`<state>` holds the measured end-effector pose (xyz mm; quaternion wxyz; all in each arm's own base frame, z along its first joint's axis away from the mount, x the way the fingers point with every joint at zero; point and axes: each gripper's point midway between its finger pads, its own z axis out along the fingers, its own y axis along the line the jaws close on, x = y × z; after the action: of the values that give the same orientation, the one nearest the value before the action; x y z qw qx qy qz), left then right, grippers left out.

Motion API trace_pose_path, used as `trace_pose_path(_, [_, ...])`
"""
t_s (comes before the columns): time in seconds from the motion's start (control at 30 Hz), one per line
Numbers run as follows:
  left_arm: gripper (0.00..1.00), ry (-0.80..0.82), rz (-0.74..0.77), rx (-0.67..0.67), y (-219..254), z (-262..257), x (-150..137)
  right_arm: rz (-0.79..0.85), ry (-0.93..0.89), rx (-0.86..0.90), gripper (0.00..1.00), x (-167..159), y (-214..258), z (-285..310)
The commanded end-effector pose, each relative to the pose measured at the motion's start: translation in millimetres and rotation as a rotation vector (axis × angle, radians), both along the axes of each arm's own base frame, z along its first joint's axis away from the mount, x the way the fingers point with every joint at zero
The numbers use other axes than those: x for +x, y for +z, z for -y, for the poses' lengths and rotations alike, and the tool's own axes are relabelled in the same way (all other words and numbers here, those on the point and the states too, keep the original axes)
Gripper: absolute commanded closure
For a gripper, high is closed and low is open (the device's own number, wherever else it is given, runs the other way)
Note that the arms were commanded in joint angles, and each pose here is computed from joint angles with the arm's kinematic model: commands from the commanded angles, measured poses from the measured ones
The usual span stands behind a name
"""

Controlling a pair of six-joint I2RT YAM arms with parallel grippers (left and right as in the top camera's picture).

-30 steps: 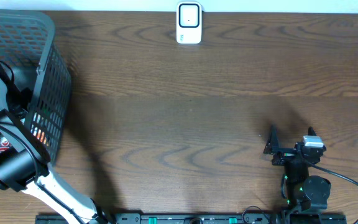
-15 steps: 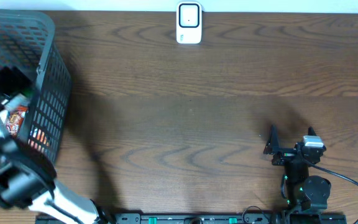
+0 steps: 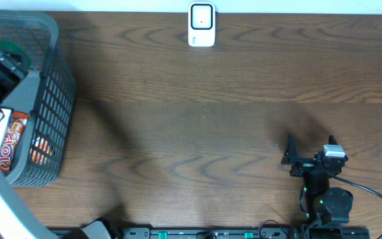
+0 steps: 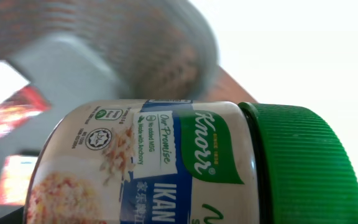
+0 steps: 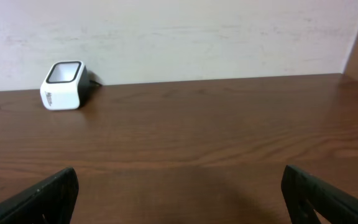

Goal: Scan the item barcode
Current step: 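Carry the jar with the left gripper to the white scanner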

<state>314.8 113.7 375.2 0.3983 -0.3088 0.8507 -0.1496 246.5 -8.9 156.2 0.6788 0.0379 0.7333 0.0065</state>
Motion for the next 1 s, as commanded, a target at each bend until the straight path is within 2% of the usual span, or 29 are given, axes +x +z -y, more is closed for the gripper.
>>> trace_pose_path(0.0, [0.29, -0.14, 0.071, -0.091, 19, 46, 5, 0.002, 0.006, -0.012, 0.01, 0, 0, -1])
trace_pose_path(0.3, [0.29, -0.494, 0.004, -0.107, 3, 164, 22, 0.002, 0.006, -0.012, 0.01, 0, 0, -1])
trace_pose_path(0.67, [0.29, -0.675, -0.237, 0.001, -79, 258, 53, 0.002, 0.006, -0.012, 0.01, 0, 0, -1])
trace_pose_path(0.97, [0.29, -0.748, -0.476, 0.098, -179, 307, 72, 0.002, 0.006, -0.012, 0.01, 0, 0, -1])
